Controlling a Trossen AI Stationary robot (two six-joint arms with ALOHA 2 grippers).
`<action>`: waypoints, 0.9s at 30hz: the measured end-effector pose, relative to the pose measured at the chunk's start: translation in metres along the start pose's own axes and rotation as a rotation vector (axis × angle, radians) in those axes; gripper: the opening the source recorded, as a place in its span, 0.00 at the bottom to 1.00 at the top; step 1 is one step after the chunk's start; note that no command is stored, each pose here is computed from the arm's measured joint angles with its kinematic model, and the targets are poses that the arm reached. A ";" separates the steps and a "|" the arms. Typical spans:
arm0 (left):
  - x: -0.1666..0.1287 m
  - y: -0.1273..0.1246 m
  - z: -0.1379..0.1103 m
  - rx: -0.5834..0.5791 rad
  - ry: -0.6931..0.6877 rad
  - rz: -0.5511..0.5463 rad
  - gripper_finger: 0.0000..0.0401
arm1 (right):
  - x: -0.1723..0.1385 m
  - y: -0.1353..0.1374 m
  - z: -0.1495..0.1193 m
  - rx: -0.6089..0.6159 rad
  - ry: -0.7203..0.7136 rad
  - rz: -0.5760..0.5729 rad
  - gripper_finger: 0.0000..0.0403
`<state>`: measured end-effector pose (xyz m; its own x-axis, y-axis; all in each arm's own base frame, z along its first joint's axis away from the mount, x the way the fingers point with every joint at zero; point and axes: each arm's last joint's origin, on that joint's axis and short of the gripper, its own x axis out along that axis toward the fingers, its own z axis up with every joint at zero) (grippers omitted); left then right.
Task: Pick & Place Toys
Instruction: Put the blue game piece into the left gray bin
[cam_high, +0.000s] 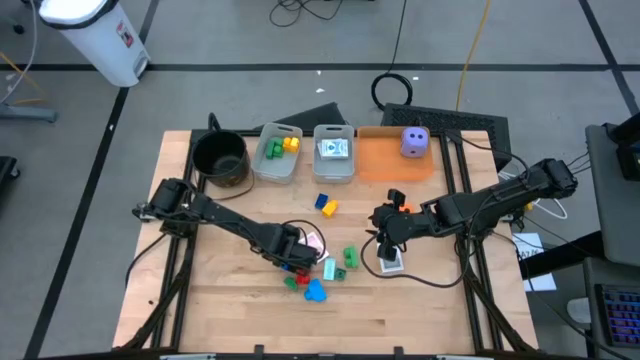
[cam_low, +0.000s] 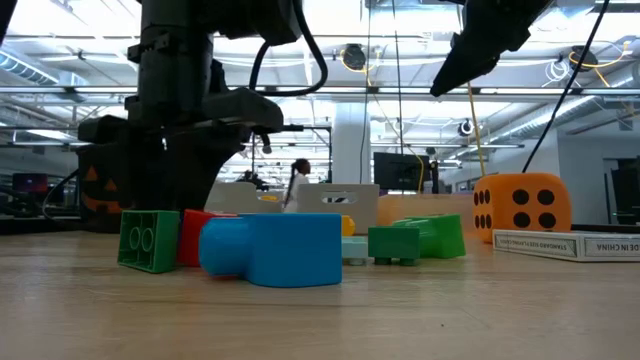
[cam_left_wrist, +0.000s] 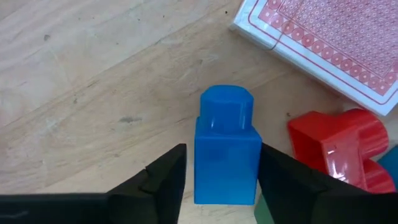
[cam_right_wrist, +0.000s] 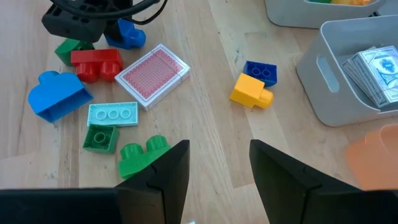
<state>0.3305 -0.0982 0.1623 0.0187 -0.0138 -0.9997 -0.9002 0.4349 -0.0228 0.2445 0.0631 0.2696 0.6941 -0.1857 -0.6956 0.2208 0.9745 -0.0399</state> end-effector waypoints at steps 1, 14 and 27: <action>0.000 0.000 0.000 0.000 0.000 0.000 0.45 | 0.000 0.000 0.000 0.000 0.000 0.000 0.40; -0.001 0.001 0.000 0.027 0.003 0.002 0.36 | 0.000 0.000 0.000 -0.003 0.000 0.000 0.40; -0.045 0.020 0.003 0.036 -0.072 -0.046 0.34 | -0.002 0.002 0.007 0.012 -0.071 0.027 0.40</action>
<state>0.3135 -0.0861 0.2069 0.0920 0.0297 -0.9953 -0.8813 0.4676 -0.0675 0.2486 0.0644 0.2759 0.7464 -0.1683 -0.6438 0.2093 0.9778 -0.0129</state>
